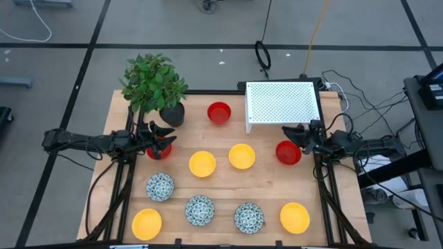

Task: Pick & Place Mini bowls
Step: Put the red bowl on the shelf

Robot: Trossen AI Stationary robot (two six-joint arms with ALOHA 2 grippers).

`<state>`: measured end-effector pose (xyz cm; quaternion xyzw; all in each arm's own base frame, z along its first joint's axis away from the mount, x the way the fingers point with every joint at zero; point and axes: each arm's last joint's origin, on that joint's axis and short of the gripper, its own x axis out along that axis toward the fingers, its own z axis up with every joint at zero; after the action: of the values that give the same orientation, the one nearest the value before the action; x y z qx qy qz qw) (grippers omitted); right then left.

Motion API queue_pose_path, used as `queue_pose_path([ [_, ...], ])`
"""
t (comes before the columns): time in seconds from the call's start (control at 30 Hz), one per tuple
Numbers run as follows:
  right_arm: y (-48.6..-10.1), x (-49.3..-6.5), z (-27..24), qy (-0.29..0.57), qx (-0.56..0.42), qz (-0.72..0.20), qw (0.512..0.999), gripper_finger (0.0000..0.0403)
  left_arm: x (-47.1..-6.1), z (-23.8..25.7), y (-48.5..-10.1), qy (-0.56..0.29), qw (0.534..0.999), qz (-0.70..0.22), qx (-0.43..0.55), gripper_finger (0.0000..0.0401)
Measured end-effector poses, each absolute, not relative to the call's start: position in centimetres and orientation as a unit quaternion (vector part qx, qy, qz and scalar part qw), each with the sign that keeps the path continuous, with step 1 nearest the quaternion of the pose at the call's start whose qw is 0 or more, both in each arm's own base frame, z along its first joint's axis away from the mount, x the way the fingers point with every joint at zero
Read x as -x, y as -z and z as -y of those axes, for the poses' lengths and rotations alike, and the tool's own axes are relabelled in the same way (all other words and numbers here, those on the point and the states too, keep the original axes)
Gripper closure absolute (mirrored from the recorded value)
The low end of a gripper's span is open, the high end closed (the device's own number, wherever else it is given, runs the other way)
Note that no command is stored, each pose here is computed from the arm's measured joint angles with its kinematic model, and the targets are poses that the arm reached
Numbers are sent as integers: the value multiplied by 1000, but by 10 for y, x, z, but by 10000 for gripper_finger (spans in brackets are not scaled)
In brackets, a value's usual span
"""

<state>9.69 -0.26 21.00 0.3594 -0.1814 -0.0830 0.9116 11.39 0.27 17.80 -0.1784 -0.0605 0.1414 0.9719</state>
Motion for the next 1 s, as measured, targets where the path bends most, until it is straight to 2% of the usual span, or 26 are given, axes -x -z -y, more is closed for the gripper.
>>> queue_pose_path([
  [0.13,-226,-101,1,85,-335,144,927,218,-114,-3,-178,-141,972,60,178,183],
  [0.33,-243,-109,-3,77,-305,-22,949,218,-114,-3,-178,-141,972,61,179,183],
  [0.47,-256,-112,-5,84,-291,-156,940,218,-114,-3,-178,-141,972,61,179,183],
  [0.67,-264,-117,-10,81,-328,-321,885,218,-114,-3,-178,-141,972,61,179,183],
  [0.83,-247,-124,-15,85,-397,-434,804,218,-114,-3,-178,-141,972,61,179,183],
  [1.0,-228,-133,-15,121,-394,-493,766,218,-114,-3,-178,-141,972,60,179,183],
])
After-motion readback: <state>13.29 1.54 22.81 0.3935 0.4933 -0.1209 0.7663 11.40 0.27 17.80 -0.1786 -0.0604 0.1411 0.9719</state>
